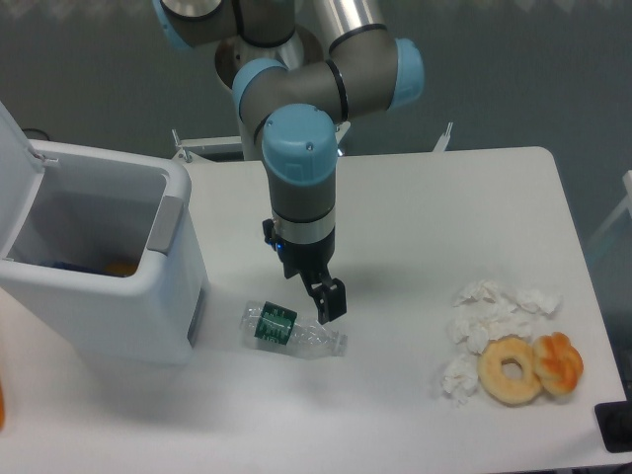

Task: Pick up the plastic bottle
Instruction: 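Lower the gripper over the bottle's green label, then close the gripper around the bottle's green label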

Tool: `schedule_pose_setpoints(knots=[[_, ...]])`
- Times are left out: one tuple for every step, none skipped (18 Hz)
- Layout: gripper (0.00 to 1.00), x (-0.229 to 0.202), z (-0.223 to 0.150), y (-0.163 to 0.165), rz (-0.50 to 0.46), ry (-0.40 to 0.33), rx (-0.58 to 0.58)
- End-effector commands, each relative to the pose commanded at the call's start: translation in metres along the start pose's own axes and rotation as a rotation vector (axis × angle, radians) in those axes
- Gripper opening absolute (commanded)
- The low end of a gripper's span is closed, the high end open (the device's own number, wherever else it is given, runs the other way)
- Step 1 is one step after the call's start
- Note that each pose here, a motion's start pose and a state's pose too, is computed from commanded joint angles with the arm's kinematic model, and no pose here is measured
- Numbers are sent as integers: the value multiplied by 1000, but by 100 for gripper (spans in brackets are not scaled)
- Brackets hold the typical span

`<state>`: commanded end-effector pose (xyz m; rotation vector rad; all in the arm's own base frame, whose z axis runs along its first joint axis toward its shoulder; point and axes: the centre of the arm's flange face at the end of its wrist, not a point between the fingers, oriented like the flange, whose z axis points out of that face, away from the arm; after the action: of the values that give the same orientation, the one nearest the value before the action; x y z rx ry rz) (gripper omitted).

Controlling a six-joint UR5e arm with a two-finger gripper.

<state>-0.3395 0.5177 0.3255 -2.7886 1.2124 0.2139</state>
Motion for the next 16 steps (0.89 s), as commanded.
schedule_pose_setpoints(knots=[[100,-1,13,-1,50,21,1],[100,-3,23,-3,79,34,2],[100,-6,29,-4,92,42,4],[100,-8,30,-5,106,42,4],[100,-6,31,-8,127,45,5],[100,-1,36,-15,153,57,7],[100,2,38,-20,166,64,9],[100,4,42,-23,171,71,10],[100,7,49,-32,186,84,14],[100,9,54,-40,200,93,16],[100,10,59,-44,206,101,18],[100,12,65,-53,223,111,20],[100,14,68,-58,236,117,22],[100,16,71,-59,244,125,20],[100,18,76,-59,261,135,11],[100,20,78,-58,283,140,4]])
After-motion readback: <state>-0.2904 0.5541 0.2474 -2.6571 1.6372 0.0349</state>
